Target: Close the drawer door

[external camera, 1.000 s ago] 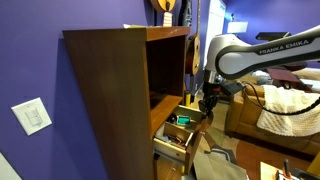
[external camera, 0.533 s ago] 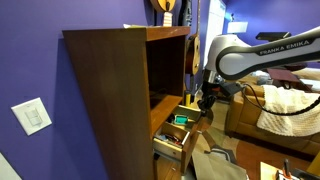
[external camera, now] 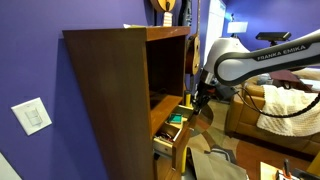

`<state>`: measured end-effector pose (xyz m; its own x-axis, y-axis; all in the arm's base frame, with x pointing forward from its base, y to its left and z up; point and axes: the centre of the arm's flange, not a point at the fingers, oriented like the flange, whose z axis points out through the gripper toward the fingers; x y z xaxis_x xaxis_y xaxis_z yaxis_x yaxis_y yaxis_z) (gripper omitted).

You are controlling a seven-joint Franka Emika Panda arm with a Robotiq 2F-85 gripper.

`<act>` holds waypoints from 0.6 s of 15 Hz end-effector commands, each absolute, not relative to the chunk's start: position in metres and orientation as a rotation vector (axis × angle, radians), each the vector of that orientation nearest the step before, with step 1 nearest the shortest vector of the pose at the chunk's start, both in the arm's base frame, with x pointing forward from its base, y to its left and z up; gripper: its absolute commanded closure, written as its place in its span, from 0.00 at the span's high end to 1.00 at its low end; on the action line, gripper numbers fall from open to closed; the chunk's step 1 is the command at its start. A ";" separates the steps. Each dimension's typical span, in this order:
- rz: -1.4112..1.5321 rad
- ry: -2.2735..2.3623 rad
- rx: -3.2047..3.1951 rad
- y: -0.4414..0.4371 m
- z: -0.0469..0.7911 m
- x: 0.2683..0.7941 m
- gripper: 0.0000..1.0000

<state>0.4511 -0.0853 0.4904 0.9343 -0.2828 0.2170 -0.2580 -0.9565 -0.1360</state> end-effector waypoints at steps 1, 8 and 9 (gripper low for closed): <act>-0.409 0.480 -2.957 -0.080 0.466 0.461 0.00; -0.556 0.538 -2.933 -0.075 0.465 0.486 0.00; -0.572 0.550 -2.928 -0.075 0.464 0.488 0.00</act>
